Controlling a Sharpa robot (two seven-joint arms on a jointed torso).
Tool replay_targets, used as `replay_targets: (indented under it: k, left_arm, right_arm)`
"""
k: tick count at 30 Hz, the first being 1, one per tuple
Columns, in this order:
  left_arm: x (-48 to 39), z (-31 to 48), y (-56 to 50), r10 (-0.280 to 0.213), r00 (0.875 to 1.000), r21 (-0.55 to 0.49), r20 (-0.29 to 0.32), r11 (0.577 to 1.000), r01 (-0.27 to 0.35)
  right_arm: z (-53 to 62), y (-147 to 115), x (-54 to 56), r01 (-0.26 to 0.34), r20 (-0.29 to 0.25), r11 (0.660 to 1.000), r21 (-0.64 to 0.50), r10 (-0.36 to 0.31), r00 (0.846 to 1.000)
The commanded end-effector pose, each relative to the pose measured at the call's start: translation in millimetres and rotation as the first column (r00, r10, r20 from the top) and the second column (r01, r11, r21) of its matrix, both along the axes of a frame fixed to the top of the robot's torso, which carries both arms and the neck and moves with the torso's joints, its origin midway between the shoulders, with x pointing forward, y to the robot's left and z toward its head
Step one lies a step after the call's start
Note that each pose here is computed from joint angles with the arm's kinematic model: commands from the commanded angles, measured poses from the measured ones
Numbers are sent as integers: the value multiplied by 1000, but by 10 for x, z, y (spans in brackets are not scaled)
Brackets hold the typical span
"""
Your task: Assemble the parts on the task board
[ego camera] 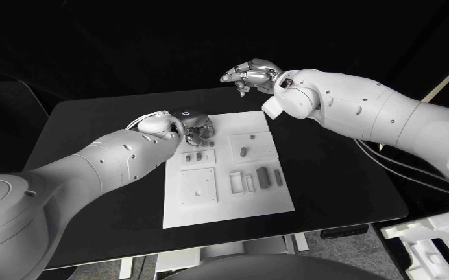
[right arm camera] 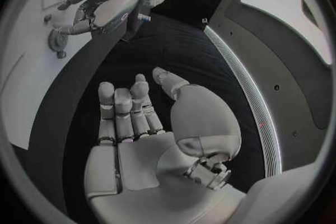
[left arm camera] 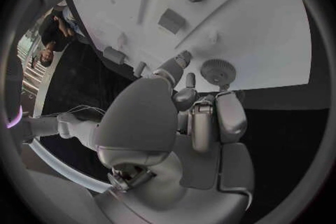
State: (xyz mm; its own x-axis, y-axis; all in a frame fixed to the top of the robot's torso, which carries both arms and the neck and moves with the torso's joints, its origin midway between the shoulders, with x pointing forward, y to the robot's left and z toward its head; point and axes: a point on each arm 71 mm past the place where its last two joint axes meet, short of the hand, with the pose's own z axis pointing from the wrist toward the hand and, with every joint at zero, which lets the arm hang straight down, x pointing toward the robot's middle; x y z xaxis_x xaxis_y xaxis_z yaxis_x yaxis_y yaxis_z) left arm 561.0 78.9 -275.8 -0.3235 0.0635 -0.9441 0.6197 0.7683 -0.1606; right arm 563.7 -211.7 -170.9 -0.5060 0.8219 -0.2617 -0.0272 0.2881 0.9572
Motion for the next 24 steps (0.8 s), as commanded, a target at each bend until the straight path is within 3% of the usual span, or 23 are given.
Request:
replay_targets:
  k: [1, 24]
  left_arm:
    - [-18, -34, -24, -8, 1000, 6, -23, 1000, 8]
    - [-12, -82, -33, 6, 1000, 3, -29, 1000, -6]
  right_arm:
    - [17, 24, -4, -10, 10, 1000, -1, 10, 1000]
    - [49, 53, -6, -15, 16, 1000, 1, 15, 1000]
